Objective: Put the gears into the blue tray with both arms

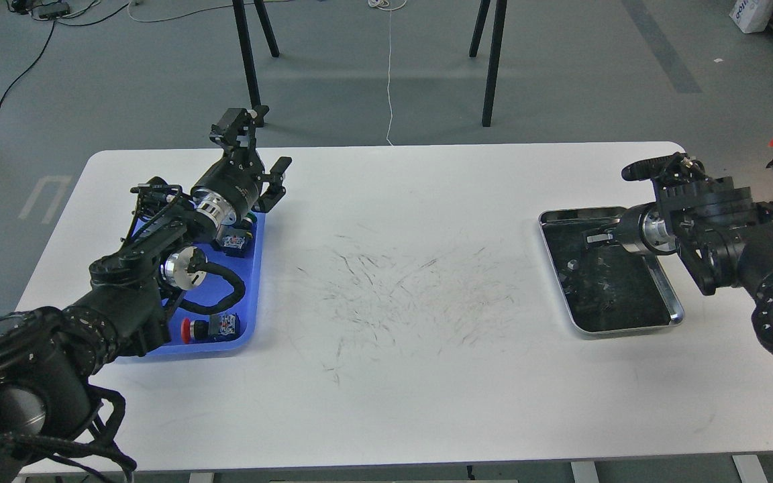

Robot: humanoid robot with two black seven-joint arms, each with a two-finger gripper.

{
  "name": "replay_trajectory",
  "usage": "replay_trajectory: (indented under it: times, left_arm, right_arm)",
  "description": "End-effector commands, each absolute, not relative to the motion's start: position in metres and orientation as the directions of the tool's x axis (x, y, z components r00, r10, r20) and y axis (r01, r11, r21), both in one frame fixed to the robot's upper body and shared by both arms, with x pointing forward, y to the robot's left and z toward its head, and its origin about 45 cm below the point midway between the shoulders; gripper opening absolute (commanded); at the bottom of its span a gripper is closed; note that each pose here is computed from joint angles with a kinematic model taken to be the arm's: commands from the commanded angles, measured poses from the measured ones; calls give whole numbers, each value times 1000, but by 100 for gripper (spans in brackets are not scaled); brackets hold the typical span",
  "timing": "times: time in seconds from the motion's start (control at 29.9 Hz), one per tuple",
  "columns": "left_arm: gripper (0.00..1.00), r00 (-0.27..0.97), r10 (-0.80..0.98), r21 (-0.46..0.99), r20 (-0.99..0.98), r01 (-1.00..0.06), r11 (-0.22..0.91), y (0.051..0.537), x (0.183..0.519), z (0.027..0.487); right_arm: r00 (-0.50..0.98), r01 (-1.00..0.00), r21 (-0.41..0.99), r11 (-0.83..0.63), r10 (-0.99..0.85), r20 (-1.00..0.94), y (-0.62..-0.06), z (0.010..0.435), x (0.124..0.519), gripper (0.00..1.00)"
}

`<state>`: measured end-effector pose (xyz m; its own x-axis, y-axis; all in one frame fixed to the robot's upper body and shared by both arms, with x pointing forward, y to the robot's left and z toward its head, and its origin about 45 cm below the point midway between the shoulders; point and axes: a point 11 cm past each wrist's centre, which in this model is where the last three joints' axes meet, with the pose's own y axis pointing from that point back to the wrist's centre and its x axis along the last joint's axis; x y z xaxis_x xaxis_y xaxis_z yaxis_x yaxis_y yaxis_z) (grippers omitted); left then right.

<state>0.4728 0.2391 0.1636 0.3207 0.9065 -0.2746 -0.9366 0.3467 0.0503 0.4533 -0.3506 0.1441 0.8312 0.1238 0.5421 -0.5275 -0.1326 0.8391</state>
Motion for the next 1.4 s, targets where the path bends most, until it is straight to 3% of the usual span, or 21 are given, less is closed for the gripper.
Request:
replay_trajectory:
  times: [0.0,0.23,0.6,1.04,1.37]
  left_arm:
    - [100,321,906,52,-276,-936,347,239,472,163]
    - [100,318,907,54,-276,-937,345,237,472,161]
    - [100,319,907,53,-276,-937,346,237,472,162]
    - [100,330,901,49,-283,-933,357,230,472,163]
    - [100,333,900,51,-283,-931,361,227,472,162]
  right_arm:
    - [844,-519,841,-155,67,533,-349,145,452,15]
    - [802,-594,784,-181,-47,596,-361,175,467,15]
    - [755,-655,699,-287,-207,622,-340,190,479,17]
    - [828,-541,612,-576,-238,508,-238,190,471,17]
    - [897,-377,577,-724,-130,423,-166,186,442,17]
